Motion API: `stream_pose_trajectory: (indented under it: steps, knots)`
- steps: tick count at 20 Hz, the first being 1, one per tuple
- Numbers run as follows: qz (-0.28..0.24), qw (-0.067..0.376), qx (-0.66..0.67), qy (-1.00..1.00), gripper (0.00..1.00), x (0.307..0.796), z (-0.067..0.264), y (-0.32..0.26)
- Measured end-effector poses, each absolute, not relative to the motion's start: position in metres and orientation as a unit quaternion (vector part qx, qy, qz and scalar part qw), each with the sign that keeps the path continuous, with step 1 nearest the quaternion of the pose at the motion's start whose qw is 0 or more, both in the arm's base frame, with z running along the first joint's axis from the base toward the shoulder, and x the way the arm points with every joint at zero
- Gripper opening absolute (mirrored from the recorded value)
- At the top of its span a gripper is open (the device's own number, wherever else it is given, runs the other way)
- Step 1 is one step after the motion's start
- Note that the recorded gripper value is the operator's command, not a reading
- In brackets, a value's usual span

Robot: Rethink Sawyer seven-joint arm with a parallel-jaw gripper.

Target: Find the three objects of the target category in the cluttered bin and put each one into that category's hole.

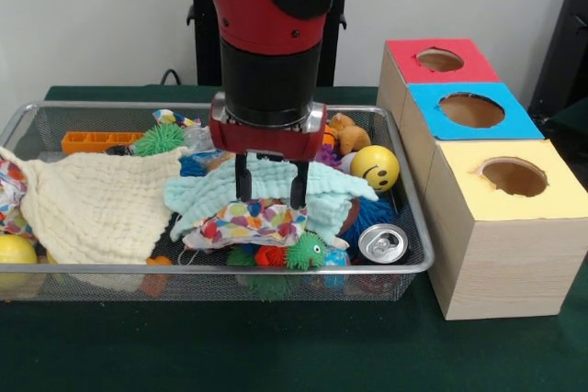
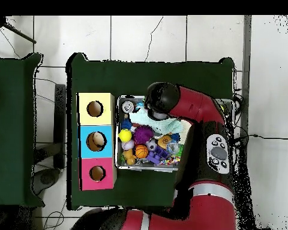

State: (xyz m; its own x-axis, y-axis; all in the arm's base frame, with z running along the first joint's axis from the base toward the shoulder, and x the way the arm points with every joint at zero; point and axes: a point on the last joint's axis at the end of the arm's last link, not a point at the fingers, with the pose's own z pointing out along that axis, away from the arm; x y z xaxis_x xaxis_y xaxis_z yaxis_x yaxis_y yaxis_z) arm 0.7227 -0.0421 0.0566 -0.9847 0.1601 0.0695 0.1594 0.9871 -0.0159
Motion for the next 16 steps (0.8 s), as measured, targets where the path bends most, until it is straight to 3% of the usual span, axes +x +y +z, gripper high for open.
stream_pose_trajectory:
  steps: [16]
  knots:
    - [-0.009,0.026,-0.108,-0.994,1.0,0.735,-0.006,-0.082]
